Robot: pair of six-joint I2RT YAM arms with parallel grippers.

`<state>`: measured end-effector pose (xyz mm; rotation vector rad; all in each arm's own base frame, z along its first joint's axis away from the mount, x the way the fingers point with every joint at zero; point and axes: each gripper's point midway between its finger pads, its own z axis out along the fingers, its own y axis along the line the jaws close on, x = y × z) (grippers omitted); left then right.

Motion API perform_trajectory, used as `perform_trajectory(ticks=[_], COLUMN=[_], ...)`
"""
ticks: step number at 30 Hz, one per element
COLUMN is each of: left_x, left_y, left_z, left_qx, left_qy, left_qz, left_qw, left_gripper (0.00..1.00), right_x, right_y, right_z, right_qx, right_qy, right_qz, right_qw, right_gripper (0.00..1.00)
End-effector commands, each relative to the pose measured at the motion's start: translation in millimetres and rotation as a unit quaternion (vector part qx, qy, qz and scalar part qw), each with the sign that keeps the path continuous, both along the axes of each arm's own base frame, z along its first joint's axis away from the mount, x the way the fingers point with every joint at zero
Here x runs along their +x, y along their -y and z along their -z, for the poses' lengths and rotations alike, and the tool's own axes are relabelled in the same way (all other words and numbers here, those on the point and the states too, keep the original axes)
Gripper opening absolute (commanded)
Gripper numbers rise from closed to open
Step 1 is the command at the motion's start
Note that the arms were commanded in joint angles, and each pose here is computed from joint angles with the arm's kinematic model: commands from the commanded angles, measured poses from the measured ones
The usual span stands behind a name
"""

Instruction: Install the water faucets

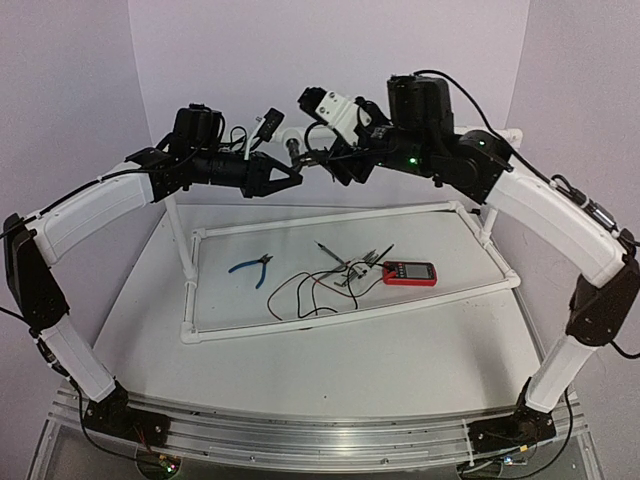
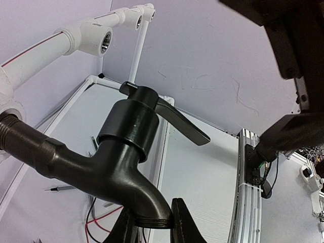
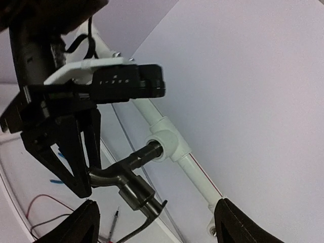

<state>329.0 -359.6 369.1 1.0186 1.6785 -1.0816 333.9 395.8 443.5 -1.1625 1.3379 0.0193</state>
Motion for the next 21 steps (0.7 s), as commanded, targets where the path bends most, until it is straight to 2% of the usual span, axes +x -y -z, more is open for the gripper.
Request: perform_trajectory(ticks=[1,8,15,21], left_x=[5.0,4.0,1.2,-0.2], left_y=[-0.3,0.5,0.3,0.9], left_z=[-50.9,-52.4,-54.0,-59.1], left_qx=[-0.034,-0.035,-0.035,-0.039], left_qy=[0.097,0.100,0.100,0.106], left_qz=[-0.006,-0.001,0.005,0.010], left_qw=[0.995,0.994,0.994,0.994], left_gripper=[0.00,0.00,0.00,0.00], right_x=[8.8,21.0,47.9,60.3], right_y=[-4.5,-10.7,-19.4,-27.6], right_z=[39.3,49.9,43.5,52.1], right_qx=[-0.192,-0.244,-0.266,-0.269], right_qy=[0.046,0.078,0.126,0.127], right_qz=[-0.035,-0.036,0.005,0.007], right_qw=[0.980,0.966,0.956,0.955], right_gripper=[0.79,0.76,0.64,0.54])
